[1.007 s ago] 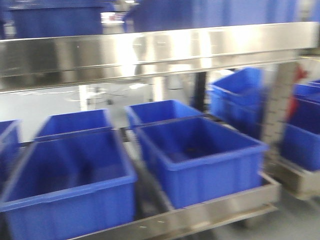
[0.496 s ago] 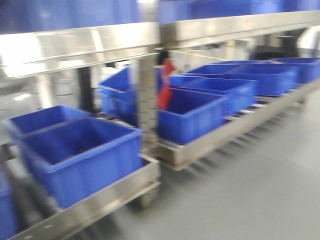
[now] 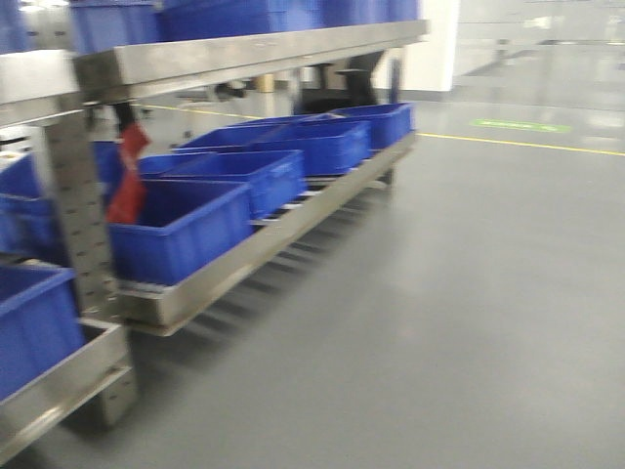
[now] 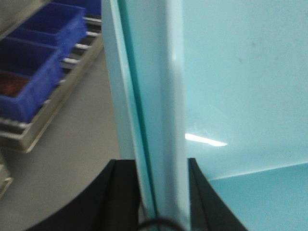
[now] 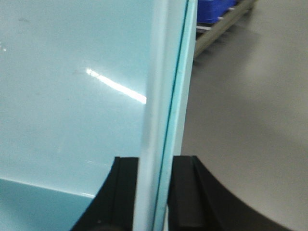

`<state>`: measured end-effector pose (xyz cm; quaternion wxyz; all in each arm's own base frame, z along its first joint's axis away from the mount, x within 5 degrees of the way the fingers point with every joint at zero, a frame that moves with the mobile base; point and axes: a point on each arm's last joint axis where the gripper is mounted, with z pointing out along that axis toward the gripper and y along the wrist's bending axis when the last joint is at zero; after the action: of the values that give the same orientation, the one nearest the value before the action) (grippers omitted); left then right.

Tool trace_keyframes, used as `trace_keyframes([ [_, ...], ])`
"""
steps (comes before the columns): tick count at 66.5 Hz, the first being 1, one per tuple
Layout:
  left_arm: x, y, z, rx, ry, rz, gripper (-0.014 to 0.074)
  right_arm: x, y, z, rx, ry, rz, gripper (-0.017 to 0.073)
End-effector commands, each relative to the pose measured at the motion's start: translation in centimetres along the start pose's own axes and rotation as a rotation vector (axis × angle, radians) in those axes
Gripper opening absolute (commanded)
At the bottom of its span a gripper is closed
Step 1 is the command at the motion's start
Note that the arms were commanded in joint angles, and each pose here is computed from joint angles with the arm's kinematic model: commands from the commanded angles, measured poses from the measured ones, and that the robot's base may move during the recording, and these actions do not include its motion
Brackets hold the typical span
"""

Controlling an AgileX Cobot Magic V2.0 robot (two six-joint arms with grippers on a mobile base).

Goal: Move two blue bins to right shelf middle
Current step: 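Drive away from the shelf holding the cyan bin in both grippers, then drive across the open floor carrying the cyan bin in both grippers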

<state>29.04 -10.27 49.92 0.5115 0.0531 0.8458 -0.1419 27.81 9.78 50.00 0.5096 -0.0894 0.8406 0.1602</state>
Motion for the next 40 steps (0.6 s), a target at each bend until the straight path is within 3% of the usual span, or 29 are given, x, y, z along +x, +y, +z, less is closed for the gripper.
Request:
trace_keyframes([
  [1, -1.42, -0.51, -1.56, 0.049, -0.132, -0.009, -0.0111, -1.17, 0.35, -1.07, -0.025, -0.108, -0.009, -0.0154],
  [40, -1.42, -0.51, -1.56, 0.049, -0.132, -0.009, -0.0111, -1.17, 0.35, -1.07, -0.025, -0.108, -0.009, -0.0154],
])
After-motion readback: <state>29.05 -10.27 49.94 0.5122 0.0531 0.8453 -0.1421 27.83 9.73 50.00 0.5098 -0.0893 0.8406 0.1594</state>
